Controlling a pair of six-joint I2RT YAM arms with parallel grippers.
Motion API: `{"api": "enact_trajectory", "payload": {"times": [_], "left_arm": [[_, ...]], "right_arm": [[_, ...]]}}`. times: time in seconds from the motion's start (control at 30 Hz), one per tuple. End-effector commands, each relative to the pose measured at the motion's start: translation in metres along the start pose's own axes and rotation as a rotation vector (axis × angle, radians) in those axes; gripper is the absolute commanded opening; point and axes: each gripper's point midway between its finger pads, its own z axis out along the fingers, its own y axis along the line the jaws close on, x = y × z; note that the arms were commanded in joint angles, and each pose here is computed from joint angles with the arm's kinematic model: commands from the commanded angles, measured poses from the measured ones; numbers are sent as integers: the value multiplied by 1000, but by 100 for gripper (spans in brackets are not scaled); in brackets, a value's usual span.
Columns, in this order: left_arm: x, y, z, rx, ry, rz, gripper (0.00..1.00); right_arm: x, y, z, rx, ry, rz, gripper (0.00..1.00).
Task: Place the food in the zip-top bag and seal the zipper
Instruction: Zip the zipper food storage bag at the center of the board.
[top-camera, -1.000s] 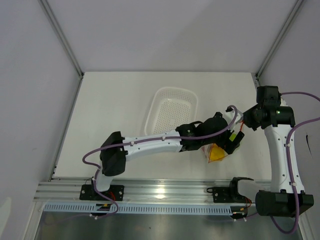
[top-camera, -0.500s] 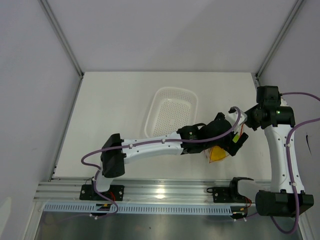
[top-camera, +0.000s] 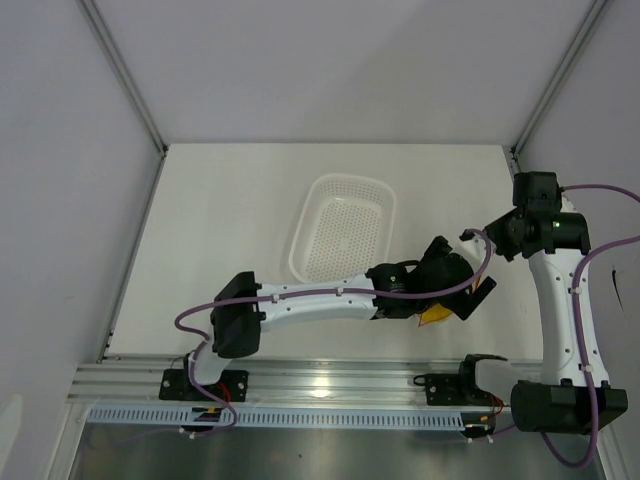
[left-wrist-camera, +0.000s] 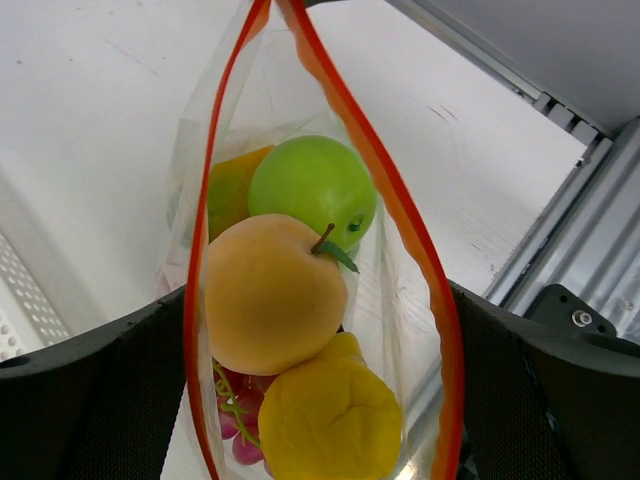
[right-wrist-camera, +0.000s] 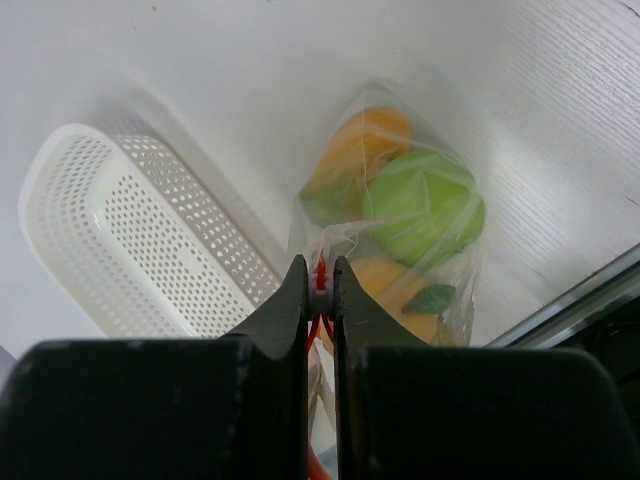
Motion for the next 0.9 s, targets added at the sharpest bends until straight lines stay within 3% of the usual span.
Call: {"api": "enact_trajectory", "payload": {"times": [0.0,0.47,0.6,0.87], "left_arm": [[-19,2,-2,-44,-48,7,100],[-27,-9,-1,-35,-52,45,99],[-26,-9,1,-24,-48,51,93],[-21,-7,5,11,-29,46,57]], "right_arm": [[-10,8,-10,-37,-41,27,0],[-9,7,-11,-41,-44,26,0],[-9,7,-10,-42,-41,24,0],[-8,7,-9,-43,-35,25,0]]}}
